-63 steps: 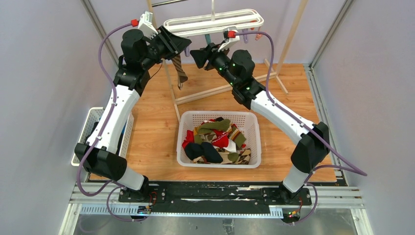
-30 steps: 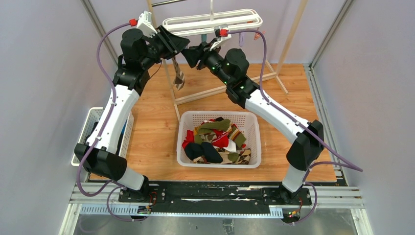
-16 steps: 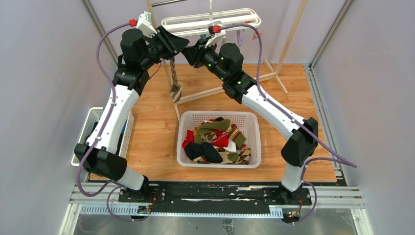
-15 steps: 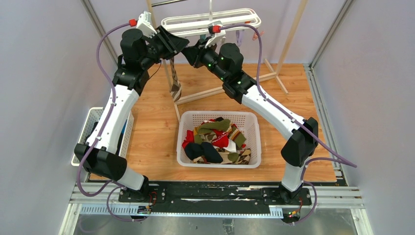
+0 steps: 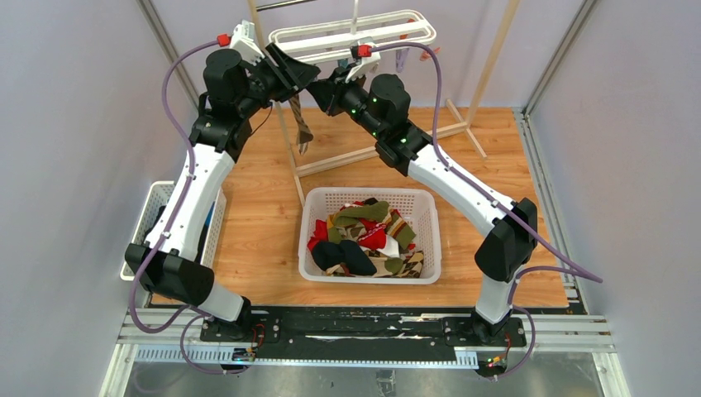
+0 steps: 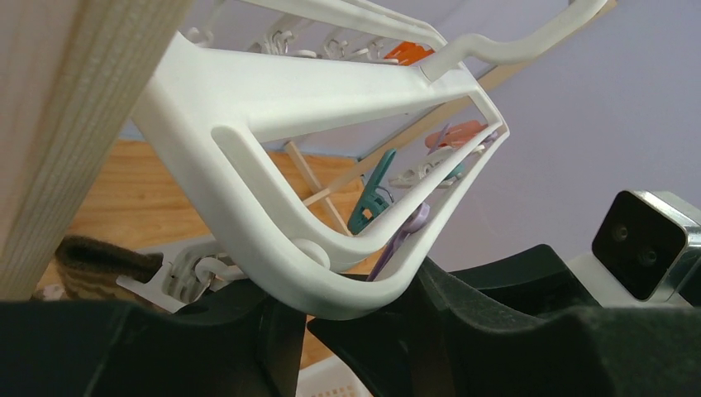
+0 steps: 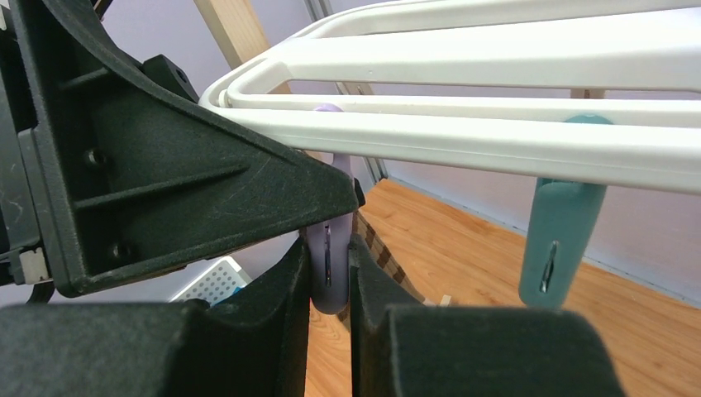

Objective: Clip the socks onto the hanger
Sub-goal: Open the clamp at the hanger.

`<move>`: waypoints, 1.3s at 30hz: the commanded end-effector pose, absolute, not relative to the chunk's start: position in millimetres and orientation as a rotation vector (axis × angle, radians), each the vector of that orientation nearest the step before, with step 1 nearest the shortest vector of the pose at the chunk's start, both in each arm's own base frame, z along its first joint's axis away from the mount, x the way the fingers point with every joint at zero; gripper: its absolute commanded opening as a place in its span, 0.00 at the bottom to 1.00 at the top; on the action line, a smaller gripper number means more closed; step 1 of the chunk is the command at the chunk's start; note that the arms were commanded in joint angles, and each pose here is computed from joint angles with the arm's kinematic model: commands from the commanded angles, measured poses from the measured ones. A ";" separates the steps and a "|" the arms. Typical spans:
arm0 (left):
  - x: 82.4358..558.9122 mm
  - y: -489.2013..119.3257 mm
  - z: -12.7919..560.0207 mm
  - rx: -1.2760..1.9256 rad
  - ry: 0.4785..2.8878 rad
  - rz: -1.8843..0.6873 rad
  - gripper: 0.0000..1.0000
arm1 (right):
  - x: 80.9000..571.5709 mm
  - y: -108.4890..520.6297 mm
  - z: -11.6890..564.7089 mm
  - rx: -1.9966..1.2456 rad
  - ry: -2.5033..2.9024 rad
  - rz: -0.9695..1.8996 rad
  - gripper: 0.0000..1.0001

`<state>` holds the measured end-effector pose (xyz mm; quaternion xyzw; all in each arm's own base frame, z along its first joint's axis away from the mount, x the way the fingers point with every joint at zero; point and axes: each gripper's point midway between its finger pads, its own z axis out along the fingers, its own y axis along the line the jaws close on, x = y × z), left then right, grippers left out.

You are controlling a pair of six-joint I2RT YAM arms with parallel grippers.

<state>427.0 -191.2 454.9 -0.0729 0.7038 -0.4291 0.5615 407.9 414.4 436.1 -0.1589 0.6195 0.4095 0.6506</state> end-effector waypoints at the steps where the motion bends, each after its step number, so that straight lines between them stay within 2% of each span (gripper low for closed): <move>1: 420.4 -180.6 472.7 -0.201 1.608 -0.984 0.48 | 397.2 417.0 440.4 -0.384 1.393 0.932 0.00; 4: 418.8 -178.7 475.4 -0.205 1.600 -0.977 0.56 | 398.0 415.6 441.8 -0.377 1.387 0.916 0.00; 8: 418.5 -175.6 475.3 -0.220 1.600 -0.963 0.59 | 399.6 414.4 444.1 -0.369 1.380 0.902 0.00; 16: 422.5 -177.8 469.5 -0.216 1.619 -0.962 0.47 | 398.3 418.2 445.1 -0.372 1.375 0.910 0.00; 29: 423.2 -183.6 457.2 -0.207 1.652 -0.986 0.56 | 396.1 421.2 451.2 -0.381 1.354 0.919 0.00; 39: 428.1 -185.6 453.6 -0.191 1.655 -0.974 0.45 | 392.9 426.1 449.0 -0.396 1.357 0.940 0.00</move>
